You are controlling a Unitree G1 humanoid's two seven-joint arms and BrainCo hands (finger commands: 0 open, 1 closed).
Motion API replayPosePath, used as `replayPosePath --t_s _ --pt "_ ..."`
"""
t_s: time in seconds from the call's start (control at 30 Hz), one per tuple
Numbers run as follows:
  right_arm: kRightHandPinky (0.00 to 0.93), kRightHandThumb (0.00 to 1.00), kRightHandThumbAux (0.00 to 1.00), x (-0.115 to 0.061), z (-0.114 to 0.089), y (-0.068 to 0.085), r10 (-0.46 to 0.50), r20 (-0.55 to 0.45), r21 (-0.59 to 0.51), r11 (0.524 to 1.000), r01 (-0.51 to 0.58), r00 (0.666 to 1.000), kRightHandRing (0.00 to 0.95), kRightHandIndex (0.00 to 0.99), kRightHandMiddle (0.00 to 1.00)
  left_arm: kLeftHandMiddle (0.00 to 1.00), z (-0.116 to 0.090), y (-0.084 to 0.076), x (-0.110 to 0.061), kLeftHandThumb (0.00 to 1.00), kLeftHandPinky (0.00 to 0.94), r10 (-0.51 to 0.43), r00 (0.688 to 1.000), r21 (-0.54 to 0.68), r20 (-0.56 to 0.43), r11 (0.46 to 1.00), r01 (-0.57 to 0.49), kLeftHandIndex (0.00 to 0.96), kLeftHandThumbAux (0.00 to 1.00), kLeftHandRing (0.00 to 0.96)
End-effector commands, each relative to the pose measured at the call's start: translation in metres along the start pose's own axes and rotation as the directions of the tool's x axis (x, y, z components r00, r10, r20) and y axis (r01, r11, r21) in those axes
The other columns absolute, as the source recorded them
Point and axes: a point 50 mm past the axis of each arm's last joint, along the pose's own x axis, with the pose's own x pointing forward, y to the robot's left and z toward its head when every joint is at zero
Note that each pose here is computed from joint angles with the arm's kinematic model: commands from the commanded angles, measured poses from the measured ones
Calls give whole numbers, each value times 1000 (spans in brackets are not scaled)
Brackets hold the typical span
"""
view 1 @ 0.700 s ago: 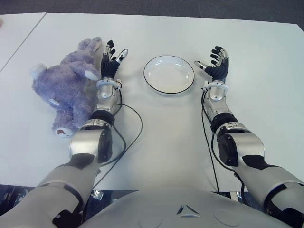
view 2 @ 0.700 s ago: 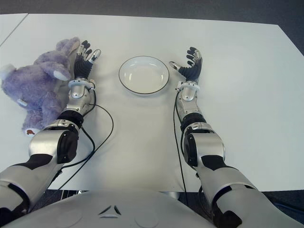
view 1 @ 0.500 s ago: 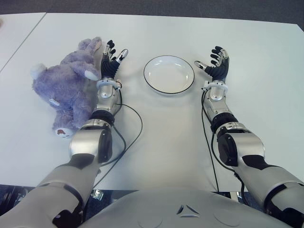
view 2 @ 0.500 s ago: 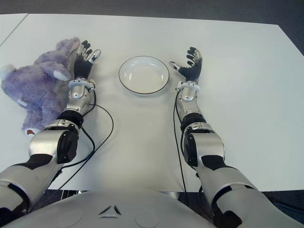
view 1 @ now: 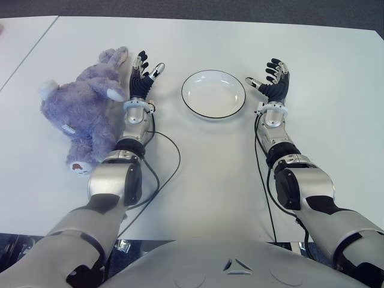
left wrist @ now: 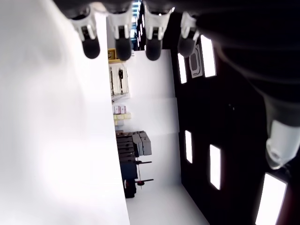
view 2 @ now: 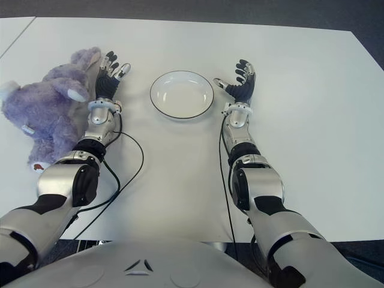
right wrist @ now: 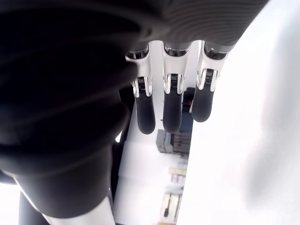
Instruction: Put the doll into the plate.
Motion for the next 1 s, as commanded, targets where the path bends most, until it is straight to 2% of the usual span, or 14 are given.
replayPosePath --t_s 0.03,0.1,0.23,0.43,0.8,1.0 --pt "257 0 969 -128 -124 -12 52 -472 -115 986 -120 880 254 224 277 83 -83 -18 -62 0 82 -45 933 109 -357 990 90 70 551 79" --pt "263 0 970 -128 -124 -11 52 -470 -111 987 -118 881 259 233 281 79 -75 -18 -55 0 75 -55 950 148 -308 983 105 69 548 75" --pt "267 0 969 -128 -124 -11 51 -470 -109 987 -116 881 263 237 284 71 -71 -17 -53 0 67 -57 958 189 -281 975 113 68 549 69" --pt "250 0 952 -128 -123 -9 44 -471 -118 987 -113 881 259 230 280 54 -38 -16 -25 0 61 -90 987 295 -136 947 127 55 565 55" --pt "232 0 938 -128 -124 -9 46 -481 -117 986 -116 876 230 208 246 51 -17 -16 -11 0 28 -150 987 348 -57 924 160 51 622 37" --pt "254 0 952 -128 -124 -9 48 -480 -122 985 -121 876 238 210 254 42 8 -20 6 0 29 -187 982 365 12 915 169 36 672 29"
